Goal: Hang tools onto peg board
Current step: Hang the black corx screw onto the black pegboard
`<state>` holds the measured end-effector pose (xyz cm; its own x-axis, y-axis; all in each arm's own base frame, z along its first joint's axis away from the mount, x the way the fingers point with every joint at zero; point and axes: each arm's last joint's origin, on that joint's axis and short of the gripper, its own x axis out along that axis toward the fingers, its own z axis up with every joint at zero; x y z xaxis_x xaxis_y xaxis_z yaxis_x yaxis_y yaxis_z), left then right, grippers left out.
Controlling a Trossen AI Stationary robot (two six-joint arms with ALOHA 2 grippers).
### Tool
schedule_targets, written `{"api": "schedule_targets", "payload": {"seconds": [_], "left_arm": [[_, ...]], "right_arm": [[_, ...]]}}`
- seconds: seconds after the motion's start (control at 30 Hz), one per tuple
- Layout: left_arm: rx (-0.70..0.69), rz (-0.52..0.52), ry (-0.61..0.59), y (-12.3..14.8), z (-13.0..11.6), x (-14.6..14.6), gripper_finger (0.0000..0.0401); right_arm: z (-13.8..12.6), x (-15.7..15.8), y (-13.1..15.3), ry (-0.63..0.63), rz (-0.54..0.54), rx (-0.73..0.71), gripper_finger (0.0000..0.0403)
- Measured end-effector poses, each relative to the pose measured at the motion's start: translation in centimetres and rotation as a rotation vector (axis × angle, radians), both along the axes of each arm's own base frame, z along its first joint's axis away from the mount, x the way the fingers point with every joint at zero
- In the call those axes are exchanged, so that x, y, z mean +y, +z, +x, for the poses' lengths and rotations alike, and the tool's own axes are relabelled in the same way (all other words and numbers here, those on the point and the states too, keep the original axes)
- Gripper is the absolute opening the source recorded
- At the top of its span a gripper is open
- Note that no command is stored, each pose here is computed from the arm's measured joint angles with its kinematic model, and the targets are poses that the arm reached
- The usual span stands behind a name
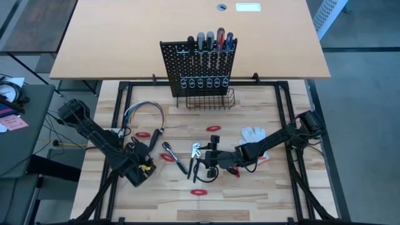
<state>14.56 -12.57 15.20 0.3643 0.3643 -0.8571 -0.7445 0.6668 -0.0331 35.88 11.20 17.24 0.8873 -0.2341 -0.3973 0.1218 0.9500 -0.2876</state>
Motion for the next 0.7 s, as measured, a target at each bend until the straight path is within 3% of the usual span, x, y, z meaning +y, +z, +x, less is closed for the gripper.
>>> {"api": "schedule_targets", "payload": {"seconds": [0.2,0.43,0.57,0.7], "left_arm": [[0.041,-0.041,0.005,-0.6,-0.7,-0.9,0.0228],[0.129,-0.045,-0.004,-2.2,-0.6,-1.8,0.0176],[0.162,-0.028,-0.001,-2.8,-0.6,-1.8,0.0133],[0.172,-0.026,-0.011,-2.9,-0.5,-1.9,0.0063]], "right_arm": [[-0.1,0.1,0.0,0.003,-0.001,0.003,0.0214],[-0.1,0.1,0.0,0.003,0.0,0.002,0.0214],[-0.1,0.1,0.0,0.003,0.0,0.002,0.0214],[-0.1,0.1,0.0,0.003,0.0,0.003,0.0214]]}}
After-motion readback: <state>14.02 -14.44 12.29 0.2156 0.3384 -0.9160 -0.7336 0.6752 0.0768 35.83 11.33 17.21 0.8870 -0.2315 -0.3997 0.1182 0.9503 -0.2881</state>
